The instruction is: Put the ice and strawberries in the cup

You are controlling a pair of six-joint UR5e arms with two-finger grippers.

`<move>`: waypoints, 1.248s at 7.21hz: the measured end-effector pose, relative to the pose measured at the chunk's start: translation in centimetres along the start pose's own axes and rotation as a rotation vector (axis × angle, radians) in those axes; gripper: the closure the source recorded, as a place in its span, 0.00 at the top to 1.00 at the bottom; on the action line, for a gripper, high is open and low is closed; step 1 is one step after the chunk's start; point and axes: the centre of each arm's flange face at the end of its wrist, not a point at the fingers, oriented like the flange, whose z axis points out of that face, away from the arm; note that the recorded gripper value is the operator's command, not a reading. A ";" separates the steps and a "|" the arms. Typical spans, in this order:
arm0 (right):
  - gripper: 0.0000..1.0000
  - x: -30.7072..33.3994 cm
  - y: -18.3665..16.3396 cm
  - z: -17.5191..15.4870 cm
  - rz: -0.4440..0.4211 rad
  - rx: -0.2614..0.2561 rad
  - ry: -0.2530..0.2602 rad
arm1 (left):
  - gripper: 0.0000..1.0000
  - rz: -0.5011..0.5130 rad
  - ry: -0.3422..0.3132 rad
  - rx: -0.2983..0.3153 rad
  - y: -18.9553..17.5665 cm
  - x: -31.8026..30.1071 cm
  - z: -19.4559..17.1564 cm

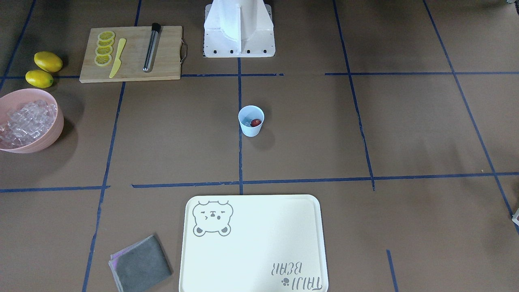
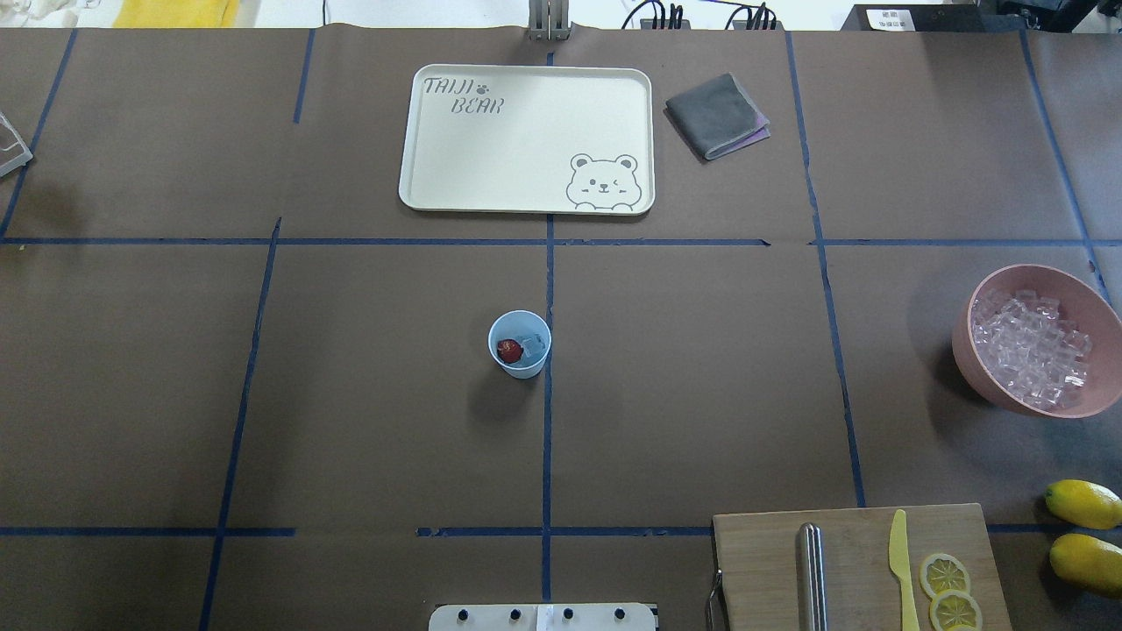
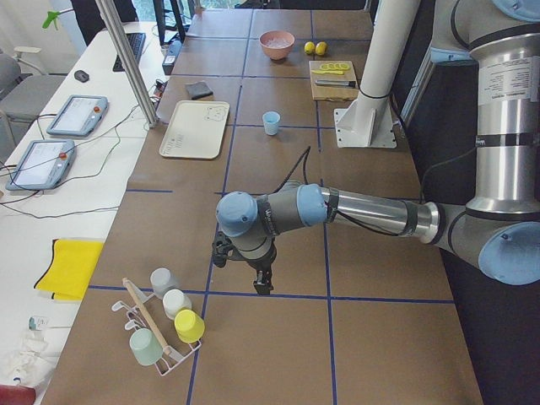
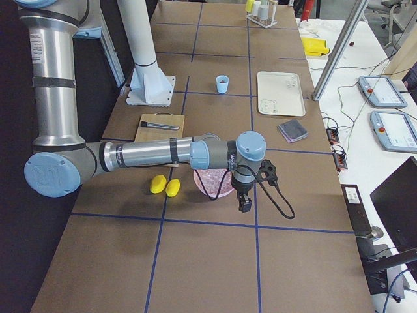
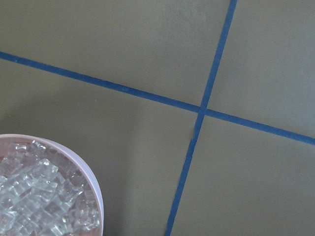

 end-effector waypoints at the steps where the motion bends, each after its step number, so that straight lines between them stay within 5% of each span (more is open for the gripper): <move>1: 1.00 0.0 -0.2 0.0 -0.001 0.001 -0.001 | 1.00 0.004 -0.005 0.002 -1.6 -0.1 -0.3; 5: 1.00 0.4 0.1 0.3 0.006 -0.002 -0.002 | 1.00 0.110 -0.126 -0.011 -5.9 -0.5 -2.2; 9: 1.00 1.1 1.9 0.6 0.041 -0.008 -0.007 | 1.00 0.073 -0.028 -0.016 -6.5 -0.1 -2.1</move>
